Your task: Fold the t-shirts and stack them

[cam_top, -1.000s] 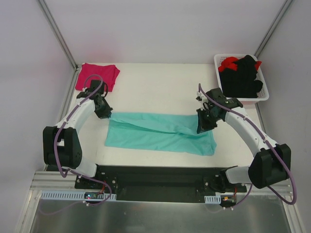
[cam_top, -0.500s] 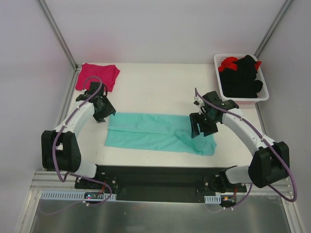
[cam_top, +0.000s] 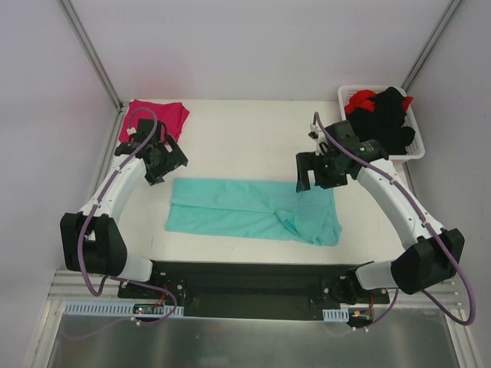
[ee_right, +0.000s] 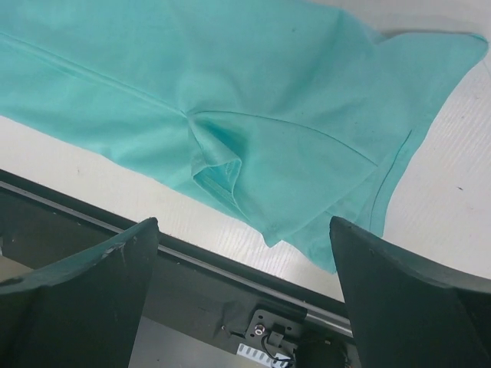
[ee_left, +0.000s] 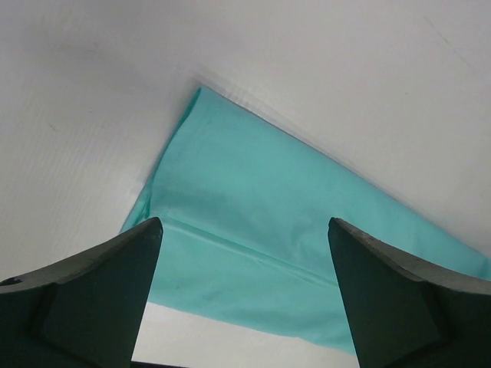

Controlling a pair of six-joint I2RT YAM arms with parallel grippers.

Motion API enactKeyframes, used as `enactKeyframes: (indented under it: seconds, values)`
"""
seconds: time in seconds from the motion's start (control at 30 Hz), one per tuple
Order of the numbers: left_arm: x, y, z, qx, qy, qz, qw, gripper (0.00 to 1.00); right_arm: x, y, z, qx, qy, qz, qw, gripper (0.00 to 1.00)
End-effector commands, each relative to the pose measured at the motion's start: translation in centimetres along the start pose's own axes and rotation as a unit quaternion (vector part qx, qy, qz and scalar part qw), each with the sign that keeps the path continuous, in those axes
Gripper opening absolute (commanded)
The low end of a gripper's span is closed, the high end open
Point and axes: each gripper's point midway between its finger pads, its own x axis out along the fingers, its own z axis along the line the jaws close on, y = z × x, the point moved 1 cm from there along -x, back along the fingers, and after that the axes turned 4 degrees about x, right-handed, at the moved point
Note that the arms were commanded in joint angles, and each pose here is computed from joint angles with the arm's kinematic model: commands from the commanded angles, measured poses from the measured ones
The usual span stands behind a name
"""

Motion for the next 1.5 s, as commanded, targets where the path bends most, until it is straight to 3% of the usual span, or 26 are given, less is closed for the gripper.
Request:
enactKeyframes:
  seconds: [0.0,0.2,0.4,0.8,1.47]
  values:
    - [-0.4,1.8,-1.3,0.024,0.026,0.032,0.999,0.91,0.9,1.6,0.6,0.022,-0.020,0.021,0.999,0.96]
    - [1.2,5.5,-3.2,0.063,0.036,0.067,0.995,0.99,4.1,4.1,0.8,0.036,-0.051,0.031,0.998,0.96]
    - [2.0,8.2,-5.0,0.093,0.038,0.092,0.991,0.99,5.3,4.2,1.4,0.027,-0.077,0.036,0.996,0.96]
    - [0.2,6.7,-3.1,0.090,0.016,0.055,0.994,0.99,8.2,3.9,2.2,0.025,-0.101,0.062,0.993,0.96]
    - [-1.6,5.2,-0.1,0.063,0.002,0.043,0.997,0.99,11.5,3.9,5.5,0.011,-0.125,0.100,0.987,0.96]
